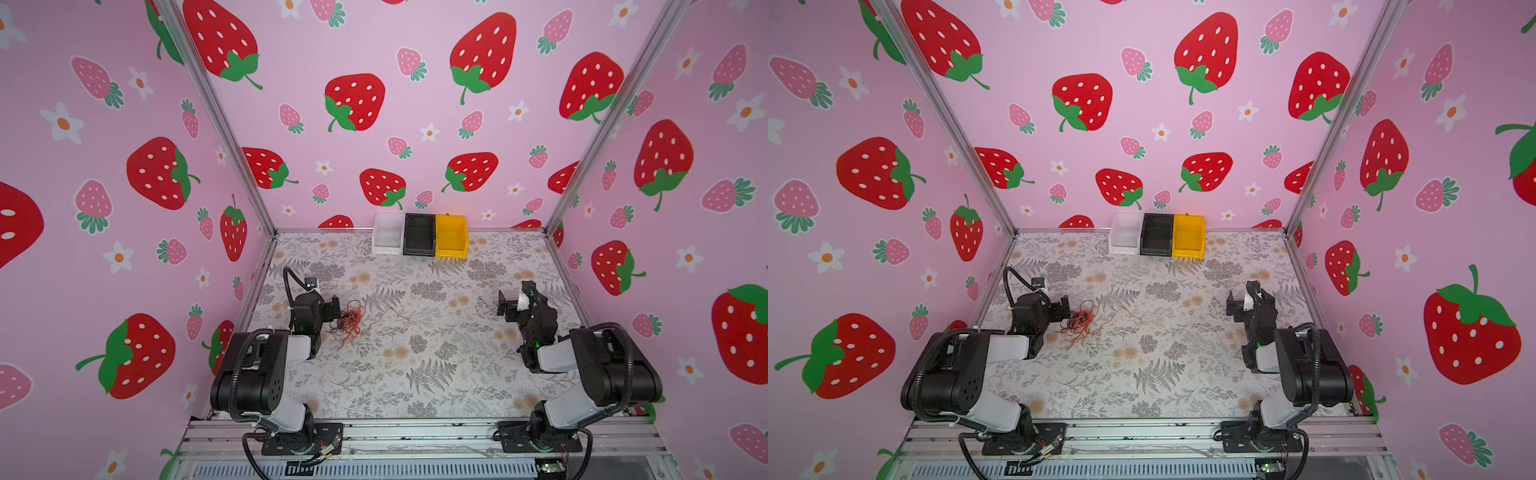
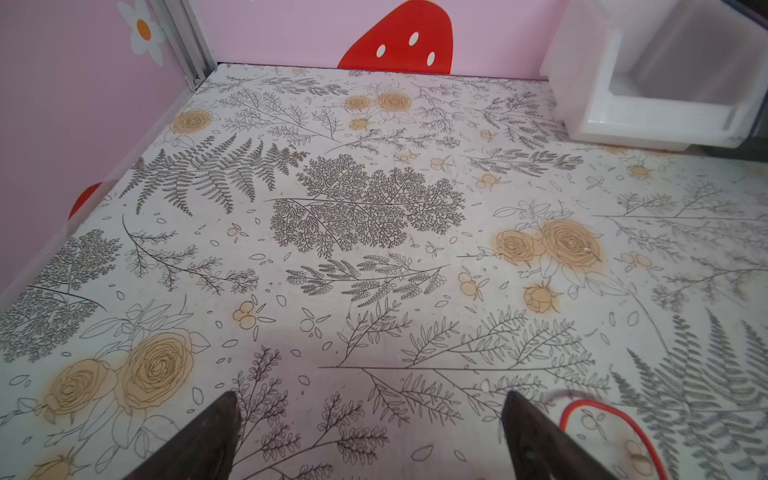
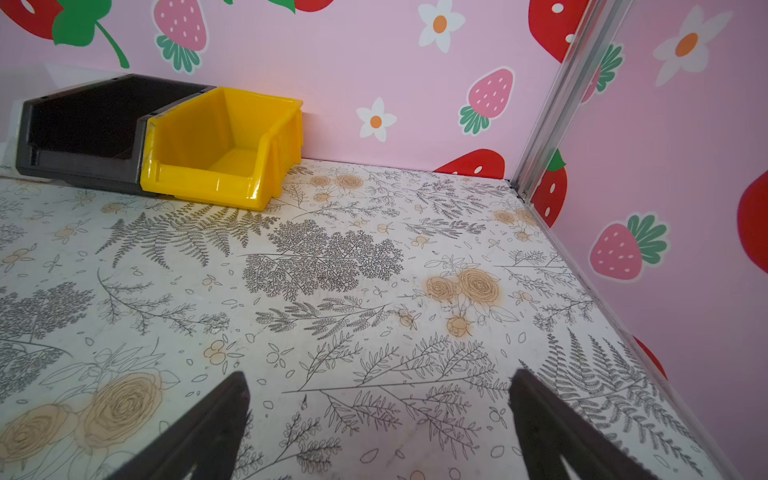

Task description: Untangle the cables

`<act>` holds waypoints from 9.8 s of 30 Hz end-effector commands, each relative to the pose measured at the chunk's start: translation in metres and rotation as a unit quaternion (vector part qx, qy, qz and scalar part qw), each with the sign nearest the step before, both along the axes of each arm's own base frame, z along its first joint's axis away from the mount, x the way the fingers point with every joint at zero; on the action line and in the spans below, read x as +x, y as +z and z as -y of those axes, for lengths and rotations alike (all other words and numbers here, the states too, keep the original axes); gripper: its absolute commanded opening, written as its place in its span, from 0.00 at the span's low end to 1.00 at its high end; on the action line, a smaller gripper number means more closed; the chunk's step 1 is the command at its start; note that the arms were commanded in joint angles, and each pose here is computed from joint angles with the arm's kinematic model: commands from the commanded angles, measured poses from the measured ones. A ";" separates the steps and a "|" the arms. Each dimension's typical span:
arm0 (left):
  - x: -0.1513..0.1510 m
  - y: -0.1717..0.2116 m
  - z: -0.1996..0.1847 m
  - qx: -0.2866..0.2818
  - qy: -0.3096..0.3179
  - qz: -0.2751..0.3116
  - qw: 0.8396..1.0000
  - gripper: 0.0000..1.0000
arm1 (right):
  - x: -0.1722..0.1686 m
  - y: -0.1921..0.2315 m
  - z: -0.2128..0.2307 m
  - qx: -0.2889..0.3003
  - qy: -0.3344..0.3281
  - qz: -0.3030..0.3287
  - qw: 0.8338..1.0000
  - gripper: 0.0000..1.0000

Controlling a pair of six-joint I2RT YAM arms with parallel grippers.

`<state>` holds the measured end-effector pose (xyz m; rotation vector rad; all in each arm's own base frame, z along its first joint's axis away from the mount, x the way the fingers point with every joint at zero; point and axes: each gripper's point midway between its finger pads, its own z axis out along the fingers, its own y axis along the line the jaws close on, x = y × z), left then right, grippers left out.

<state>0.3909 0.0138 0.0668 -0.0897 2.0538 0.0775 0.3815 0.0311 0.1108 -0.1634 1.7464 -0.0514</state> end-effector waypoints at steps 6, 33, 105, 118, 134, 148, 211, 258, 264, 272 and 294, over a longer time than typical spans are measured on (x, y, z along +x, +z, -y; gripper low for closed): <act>0.011 0.018 -0.001 -0.006 0.002 0.030 1.000 0.99 | 0.004 0.008 0.005 0.001 -0.012 0.013 1.000 0.99; -0.057 0.080 0.035 -0.149 -0.006 -0.174 0.973 0.88 | 0.001 0.039 -0.131 0.085 0.158 -0.169 0.969 0.92; -0.082 0.106 0.179 -0.157 -0.363 -0.237 0.887 0.00 | -0.006 -0.034 -0.393 -0.273 0.564 0.007 0.779 0.23; -0.083 0.123 0.176 -0.151 -0.359 -0.203 0.899 0.00 | 0.016 0.017 -0.339 -0.163 0.484 0.017 0.860 0.00; -0.066 0.094 0.162 -0.163 -0.303 -0.224 0.912 0.00 | 0.029 0.053 -0.172 -0.141 0.260 -0.035 0.955 0.00; -0.066 0.070 0.140 -0.149 -0.258 -0.247 0.922 0.00 | 0.037 0.053 -0.031 -0.139 0.054 -0.095 0.984 0.00; -0.075 0.200 0.237 -0.140 -0.451 -0.132 0.871 0.00 | -0.061 0.056 -0.285 -0.189 0.486 0.073 0.850 0.87; -0.047 0.127 0.162 -0.211 -0.290 -0.172 0.918 0.00 | -0.031 0.125 -0.128 -0.152 0.240 0.119 0.951 0.00; -0.053 0.114 0.154 -0.212 -0.281 -0.184 0.918 0.00 | -0.014 0.107 -0.102 -0.174 0.192 0.062 0.964 0.00; -0.057 0.098 0.152 -0.208 -0.276 -0.205 0.916 0.00 | -0.005 0.104 -0.086 -0.181 0.158 0.041 0.970 0.00; -0.059 0.056 0.109 -0.186 -0.197 -0.268 0.925 0.00 | 0.006 0.106 -0.031 -0.207 0.074 0.002 0.975 0.00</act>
